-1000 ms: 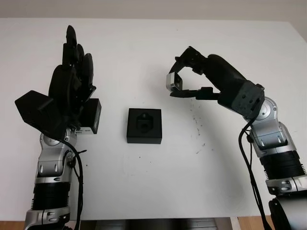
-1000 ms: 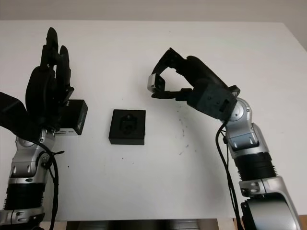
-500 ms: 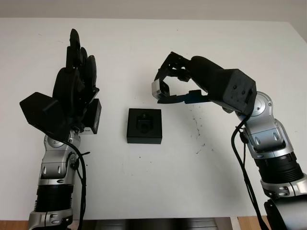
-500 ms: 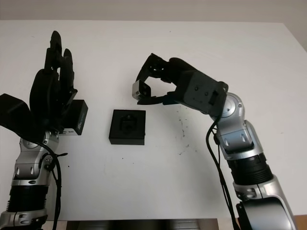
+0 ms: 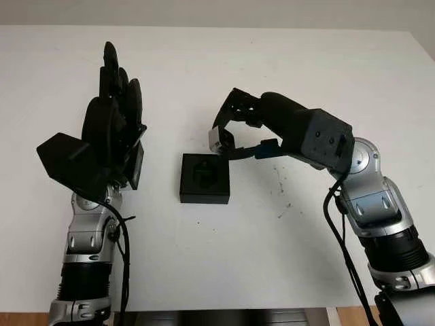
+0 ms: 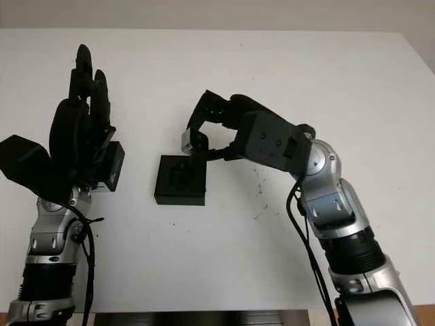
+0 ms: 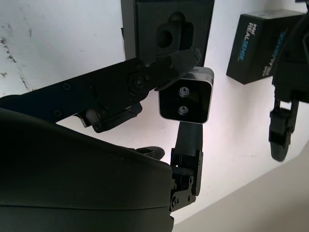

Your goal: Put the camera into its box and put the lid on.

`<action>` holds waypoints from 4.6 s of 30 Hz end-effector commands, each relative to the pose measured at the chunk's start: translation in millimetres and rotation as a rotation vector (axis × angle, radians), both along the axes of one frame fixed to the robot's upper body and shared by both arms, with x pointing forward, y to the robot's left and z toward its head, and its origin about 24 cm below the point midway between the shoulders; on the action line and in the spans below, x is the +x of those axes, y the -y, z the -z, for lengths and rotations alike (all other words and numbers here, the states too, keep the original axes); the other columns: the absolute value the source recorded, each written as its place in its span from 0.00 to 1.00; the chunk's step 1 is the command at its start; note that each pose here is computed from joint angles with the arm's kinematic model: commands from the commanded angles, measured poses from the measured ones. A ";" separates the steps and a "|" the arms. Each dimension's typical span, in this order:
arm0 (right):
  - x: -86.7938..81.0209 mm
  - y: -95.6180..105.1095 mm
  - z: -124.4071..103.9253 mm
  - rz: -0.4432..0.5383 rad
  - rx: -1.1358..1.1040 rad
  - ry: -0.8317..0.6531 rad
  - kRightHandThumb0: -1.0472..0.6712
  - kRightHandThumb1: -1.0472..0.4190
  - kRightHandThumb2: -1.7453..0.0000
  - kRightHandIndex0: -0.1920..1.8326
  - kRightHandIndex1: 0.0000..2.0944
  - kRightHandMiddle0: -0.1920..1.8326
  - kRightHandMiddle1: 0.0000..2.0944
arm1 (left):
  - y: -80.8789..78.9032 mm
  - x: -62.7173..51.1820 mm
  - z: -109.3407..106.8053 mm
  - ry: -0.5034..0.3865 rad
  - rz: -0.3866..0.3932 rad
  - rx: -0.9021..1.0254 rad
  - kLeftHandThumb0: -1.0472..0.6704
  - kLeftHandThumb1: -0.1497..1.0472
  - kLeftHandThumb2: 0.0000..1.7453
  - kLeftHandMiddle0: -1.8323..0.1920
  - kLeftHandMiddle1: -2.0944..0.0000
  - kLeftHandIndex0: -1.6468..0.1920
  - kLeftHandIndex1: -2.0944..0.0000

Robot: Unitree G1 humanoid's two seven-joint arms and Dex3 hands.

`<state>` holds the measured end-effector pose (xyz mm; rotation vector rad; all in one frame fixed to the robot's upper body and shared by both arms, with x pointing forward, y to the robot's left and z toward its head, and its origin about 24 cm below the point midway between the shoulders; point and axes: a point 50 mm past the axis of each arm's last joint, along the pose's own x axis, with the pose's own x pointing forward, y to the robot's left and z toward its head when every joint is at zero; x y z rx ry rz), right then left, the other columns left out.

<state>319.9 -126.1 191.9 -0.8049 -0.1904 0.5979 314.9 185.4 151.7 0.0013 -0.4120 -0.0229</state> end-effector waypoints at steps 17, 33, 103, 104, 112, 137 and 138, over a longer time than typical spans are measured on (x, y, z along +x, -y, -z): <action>-11.9 -9.5 6.5 -0.055 -0.045 0.020 0.38 0.01 0.97 0.25 0.03 0.20 0.95 | 3.9 -0.3 -1.6 0.021 -0.024 -0.003 0.17 1.00 0.33 1.00 1.00 1.00 1.00; -15.1 -28.2 20.6 -0.068 -0.061 0.012 0.38 0.00 0.96 0.25 0.03 0.23 0.99 | 3.4 -0.4 1.0 0.020 -0.026 -0.004 0.17 1.00 0.34 1.00 1.00 1.00 1.00; -14.0 -19.9 55.2 0.049 -0.091 0.060 0.37 0.00 0.90 0.24 0.02 0.16 1.00 | -4.0 -6.9 -0.7 0.032 -0.018 0.007 0.15 1.00 0.30 1.00 1.00 1.00 1.00; -14.7 -19.7 55.5 0.047 -0.093 0.069 0.37 0.00 0.90 0.24 0.02 0.16 1.00 | -4.0 -7.1 -0.9 0.032 -0.019 0.007 0.15 1.00 0.30 1.00 1.00 1.00 1.00; -21.0 -20.5 53.5 -0.013 -0.146 0.137 0.31 0.00 0.94 0.16 0.01 0.01 0.72 | -4.3 -7.2 -1.7 0.034 -0.014 0.008 0.15 1.00 0.30 1.00 1.00 1.00 1.00; -17.2 -18.7 50.3 -0.105 -0.064 0.148 0.28 0.01 0.97 0.09 0.02 0.00 0.49 | -3.0 -7.1 -0.4 0.023 -0.011 -0.004 0.16 1.00 0.30 1.00 1.00 1.00 1.00; -16.3 -18.4 49.1 -0.105 -0.040 0.145 0.27 0.01 0.96 0.09 0.02 0.00 0.48 | -2.7 -7.1 -0.1 0.027 -0.011 -0.008 0.16 1.00 0.30 1.00 1.00 1.00 1.00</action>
